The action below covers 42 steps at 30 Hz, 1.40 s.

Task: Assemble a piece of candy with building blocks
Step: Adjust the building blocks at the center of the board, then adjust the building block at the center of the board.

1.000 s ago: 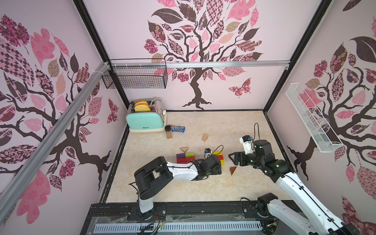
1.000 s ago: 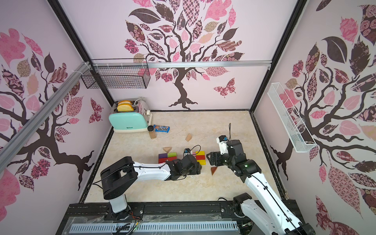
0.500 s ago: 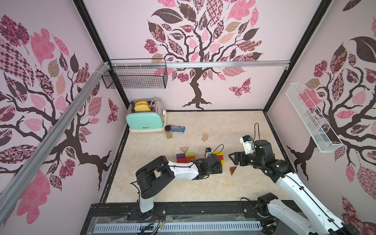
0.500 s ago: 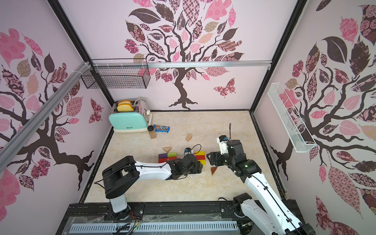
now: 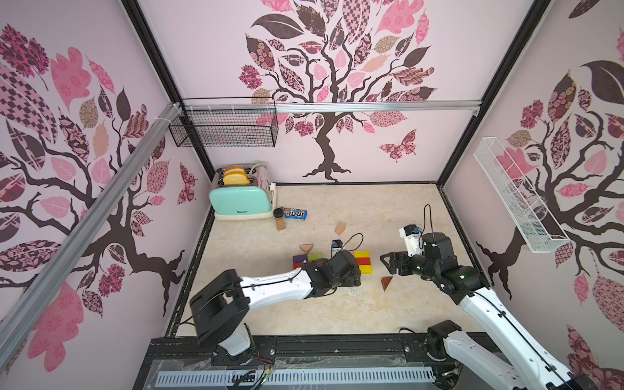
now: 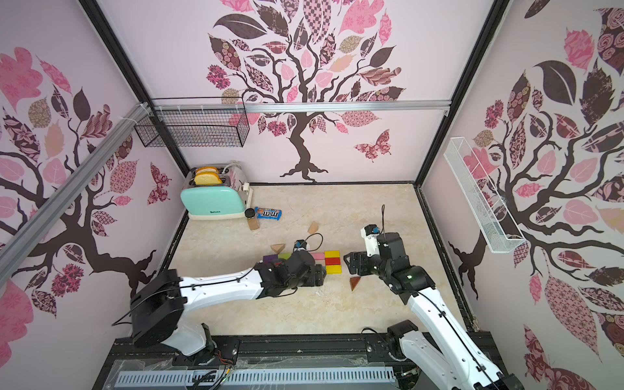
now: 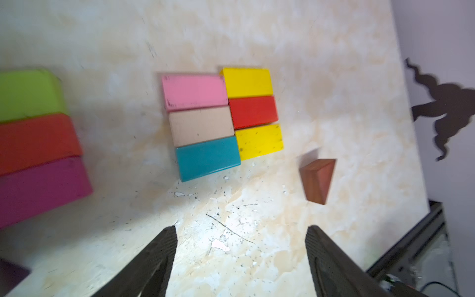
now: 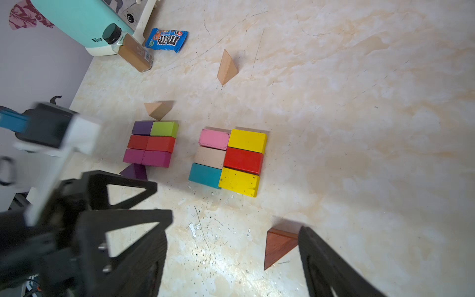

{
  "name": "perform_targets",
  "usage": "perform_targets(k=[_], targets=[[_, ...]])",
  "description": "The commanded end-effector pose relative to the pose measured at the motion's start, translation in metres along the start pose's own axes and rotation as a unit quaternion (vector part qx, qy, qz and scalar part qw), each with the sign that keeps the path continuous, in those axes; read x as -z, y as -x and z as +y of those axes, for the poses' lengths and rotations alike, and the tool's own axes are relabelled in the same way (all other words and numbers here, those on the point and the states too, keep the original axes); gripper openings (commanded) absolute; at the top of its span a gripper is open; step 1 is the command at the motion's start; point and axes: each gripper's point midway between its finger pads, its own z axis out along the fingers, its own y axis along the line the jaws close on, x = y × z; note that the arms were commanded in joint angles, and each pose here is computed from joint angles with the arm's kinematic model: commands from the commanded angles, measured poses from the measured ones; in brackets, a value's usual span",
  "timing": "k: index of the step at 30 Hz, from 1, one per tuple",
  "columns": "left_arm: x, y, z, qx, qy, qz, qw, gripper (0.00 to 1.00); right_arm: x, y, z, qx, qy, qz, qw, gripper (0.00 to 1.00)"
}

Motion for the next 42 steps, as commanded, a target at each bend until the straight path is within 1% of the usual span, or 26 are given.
perform_targets(k=[1, 3, 6, 9, 11, 14, 18, 22, 23, 25, 27, 29, 32, 39, 40, 42], targets=[[0.011, 0.040, 0.031, -0.023, 0.048, 0.006, 0.999, 0.98, 0.006, 0.016, 0.002, 0.001, -0.005, -0.019, 1.000, 0.85], [0.002, 0.072, 0.038, -0.029, 0.058, 0.016, 0.998, 0.98, 0.003, 0.017, 0.001, -0.003, -0.006, -0.015, 1.000, 0.88], [-0.021, 0.110, 0.055, -0.050, 0.105, 0.026, 0.993, 0.98, -0.003, 0.021, 0.002, -0.007, -0.004, -0.012, 1.000, 0.91], [-0.056, 0.137, 0.066, -0.058, 0.131, 0.044, 0.989, 0.98, -0.011, 0.025, 0.001, -0.007, -0.006, -0.005, 1.000, 0.94], [-0.081, 0.150, 0.071, -0.066, 0.140, 0.053, 0.987, 0.98, -0.015, 0.028, 0.000, -0.003, -0.009, 0.000, 1.000, 0.95], [-0.112, 0.162, 0.076, -0.095, 0.157, 0.082, 0.980, 0.98, -0.014, 0.034, 0.000, 0.006, -0.016, 0.003, 1.000, 0.96], [-0.142, 0.159, 0.083, -0.134, 0.169, 0.117, 0.969, 0.98, -0.012, 0.038, -0.001, 0.013, -0.024, 0.001, 1.000, 0.97], [-0.153, 0.155, 0.093, -0.150, 0.182, 0.136, 0.962, 0.98, -0.017, 0.037, -0.001, 0.010, -0.019, 0.011, 1.000, 0.98], [-0.155, 0.153, 0.096, -0.152, 0.183, 0.139, 0.961, 0.97, -0.018, 0.037, 0.000, 0.010, -0.017, 0.013, 1.000, 0.98], [-0.158, 0.149, 0.097, -0.152, 0.173, 0.144, 0.963, 0.91, -0.020, 0.037, -0.001, 0.009, -0.018, 0.014, 1.000, 0.98], [-0.161, 0.146, 0.097, -0.150, 0.162, 0.143, 0.965, 0.80, -0.021, 0.038, -0.001, 0.010, -0.019, 0.013, 1.000, 0.98], [-0.165, 0.146, 0.097, -0.147, 0.154, 0.143, 0.967, 0.75, -0.022, 0.038, -0.002, 0.012, -0.021, 0.016, 1.000, 0.98], [-0.170, 0.146, 0.098, -0.146, 0.146, 0.141, 0.968, 0.71, -0.021, 0.038, -0.003, 0.013, -0.025, 0.016, 0.999, 0.97], [-0.178, 0.154, 0.097, -0.152, 0.136, 0.127, 0.971, 0.70, -0.019, 0.035, -0.006, 0.010, -0.032, 0.016, 0.999, 0.97], [-0.179, 0.156, 0.095, -0.153, 0.131, 0.124, 0.972, 0.68, -0.019, 0.035, -0.006, 0.010, -0.033, 0.016, 0.999, 0.97], [-0.181, 0.157, 0.093, -0.153, 0.124, 0.125, 0.972, 0.62, -0.020, 0.035, -0.007, 0.009, -0.034, 0.018, 0.999, 0.97]])
